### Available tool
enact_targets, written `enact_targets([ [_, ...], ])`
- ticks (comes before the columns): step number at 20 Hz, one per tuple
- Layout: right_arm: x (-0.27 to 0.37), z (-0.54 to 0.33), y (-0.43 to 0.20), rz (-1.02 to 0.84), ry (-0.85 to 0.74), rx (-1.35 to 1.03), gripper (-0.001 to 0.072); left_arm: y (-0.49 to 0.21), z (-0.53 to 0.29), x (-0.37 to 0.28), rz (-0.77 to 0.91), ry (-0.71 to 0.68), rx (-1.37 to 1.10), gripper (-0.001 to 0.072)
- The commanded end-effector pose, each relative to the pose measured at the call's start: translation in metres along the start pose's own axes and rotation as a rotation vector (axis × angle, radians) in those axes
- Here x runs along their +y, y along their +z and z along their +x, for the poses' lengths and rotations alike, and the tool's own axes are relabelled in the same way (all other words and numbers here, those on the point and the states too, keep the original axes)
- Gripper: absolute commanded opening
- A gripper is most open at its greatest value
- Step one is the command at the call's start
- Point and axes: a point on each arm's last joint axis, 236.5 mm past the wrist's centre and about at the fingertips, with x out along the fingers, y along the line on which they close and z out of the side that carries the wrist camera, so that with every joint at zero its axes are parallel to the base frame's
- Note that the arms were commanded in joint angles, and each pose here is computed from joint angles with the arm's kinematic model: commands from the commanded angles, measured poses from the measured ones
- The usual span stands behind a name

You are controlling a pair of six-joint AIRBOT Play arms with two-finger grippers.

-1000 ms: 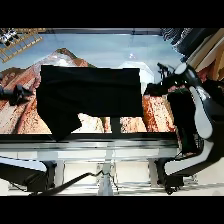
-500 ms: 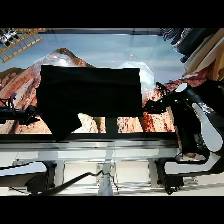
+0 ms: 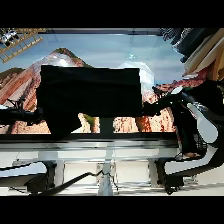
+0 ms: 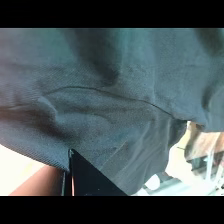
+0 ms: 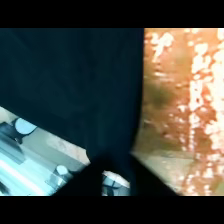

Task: Fold the clothes and pants, and hang the long-sleeved shirts on hangers.

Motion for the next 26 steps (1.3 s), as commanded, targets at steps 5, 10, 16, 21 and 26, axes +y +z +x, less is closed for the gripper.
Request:
enact_targets([
  [5,0.062,-0.049,-0.009,-0.186,0.039,-0.040,0.0020,0.042,-0.070,-0.067,-0.027,-0.328,-0.115,0.0004],
  [10,0.121,-0.161,0.080,-0.279,-0.073,-0.534,0.0018,0.132,-0.169,-0.153,0.091,-0.570,-0.444,0.0002],
  [16,0.088,-0.153,0.188,-0.153,-0.080,-0.732,0.0019,0.241,-0.125,-0.166,-0.019,-0.522,-0.616,0.0004],
  [21,0.082,-0.110,0.249,-0.182,-0.091,-0.723,0.0021,0.280,-0.051,-0.140,-0.185,-0.553,-0.584,0.0004],
  [26,0.073,-0.102,0.263,-0.185,-0.105,-0.720,0.0431,0.293,-0.043,-0.123,-0.252,-0.549,-0.617,0.0498],
])
